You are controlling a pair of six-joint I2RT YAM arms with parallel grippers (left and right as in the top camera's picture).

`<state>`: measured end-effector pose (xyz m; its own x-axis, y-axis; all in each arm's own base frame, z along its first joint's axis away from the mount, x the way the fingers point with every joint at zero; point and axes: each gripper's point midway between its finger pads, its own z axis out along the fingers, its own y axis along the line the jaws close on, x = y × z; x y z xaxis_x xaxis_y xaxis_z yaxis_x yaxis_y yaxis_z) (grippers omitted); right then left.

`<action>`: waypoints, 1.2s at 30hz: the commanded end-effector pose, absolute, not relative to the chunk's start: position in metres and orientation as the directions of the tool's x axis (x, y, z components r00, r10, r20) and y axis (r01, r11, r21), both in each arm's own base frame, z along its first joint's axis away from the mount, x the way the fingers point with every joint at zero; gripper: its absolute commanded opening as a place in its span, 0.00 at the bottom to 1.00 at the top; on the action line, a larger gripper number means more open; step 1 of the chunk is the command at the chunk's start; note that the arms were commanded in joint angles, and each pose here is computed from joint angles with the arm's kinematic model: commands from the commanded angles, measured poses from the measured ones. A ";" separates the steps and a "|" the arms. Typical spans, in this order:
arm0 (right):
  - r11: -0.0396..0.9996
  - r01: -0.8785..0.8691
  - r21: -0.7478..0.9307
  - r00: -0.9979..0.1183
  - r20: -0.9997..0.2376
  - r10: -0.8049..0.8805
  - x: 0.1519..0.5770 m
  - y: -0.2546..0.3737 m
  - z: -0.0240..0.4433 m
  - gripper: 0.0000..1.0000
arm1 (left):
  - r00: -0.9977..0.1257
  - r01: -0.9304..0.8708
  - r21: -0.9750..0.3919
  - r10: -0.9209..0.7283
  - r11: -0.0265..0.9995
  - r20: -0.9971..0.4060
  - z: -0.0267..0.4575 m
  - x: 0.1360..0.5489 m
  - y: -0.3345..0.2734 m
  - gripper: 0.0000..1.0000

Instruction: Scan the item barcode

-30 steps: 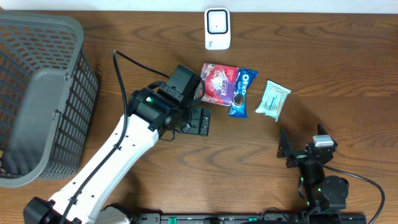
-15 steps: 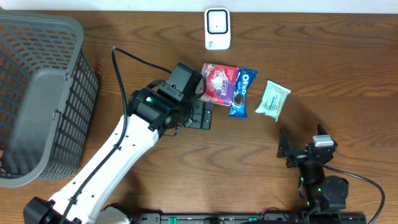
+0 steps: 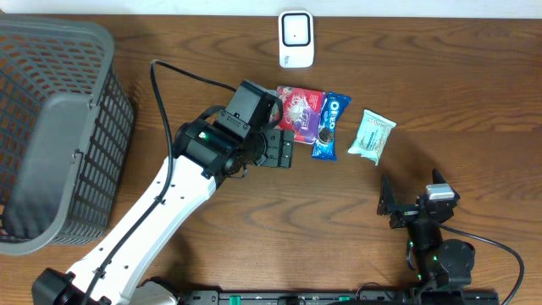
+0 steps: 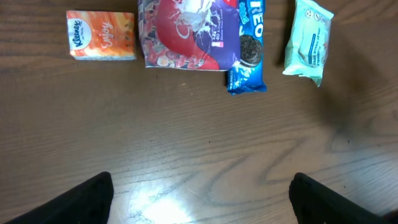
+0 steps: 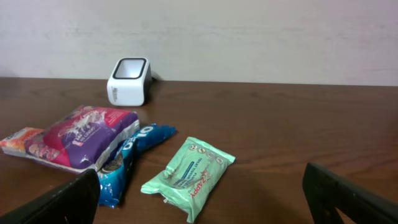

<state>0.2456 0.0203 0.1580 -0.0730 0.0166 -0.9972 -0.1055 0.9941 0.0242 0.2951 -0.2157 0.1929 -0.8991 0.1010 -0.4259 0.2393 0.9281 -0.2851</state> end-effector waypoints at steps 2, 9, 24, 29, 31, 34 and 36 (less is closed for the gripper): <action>0.993 -0.111 0.038 -0.074 -0.997 0.030 0.245 0.022 0.158 0.99 | -0.900 0.249 -0.263 0.122 0.932 -0.419 0.184 0.297 -0.216 0.85; 0.993 -0.110 0.038 -0.074 -0.997 0.030 0.245 0.022 0.158 0.99 | -0.928 0.260 -0.227 0.178 0.939 -0.327 0.154 0.287 -0.225 0.84; 0.993 -0.110 0.038 -0.074 -0.997 0.030 0.245 0.022 0.158 0.99 | -0.917 0.288 -0.171 0.221 0.942 -0.332 0.147 0.286 -0.228 0.85; 0.993 -0.111 0.038 -0.074 -0.997 0.030 0.245 0.022 0.158 0.99 | -0.916 0.283 -0.154 0.218 0.947 -0.338 0.146 0.288 -0.225 0.85; 0.993 -0.111 0.038 -0.074 -0.997 0.030 0.245 0.022 0.158 0.99 | -0.915 0.283 -0.154 0.218 0.947 -0.338 0.146 0.288 -0.225 0.85; 0.993 -0.111 0.038 -0.074 -0.997 0.030 0.245 0.022 0.158 0.99 | -0.915 0.283 -0.153 0.218 0.947 -0.339 0.147 0.288 -0.225 0.85; 0.993 -0.110 0.038 -0.074 -0.997 0.030 0.245 0.022 0.158 0.99 | -0.915 0.283 -0.154 0.218 0.947 -0.340 0.147 0.288 -0.225 0.85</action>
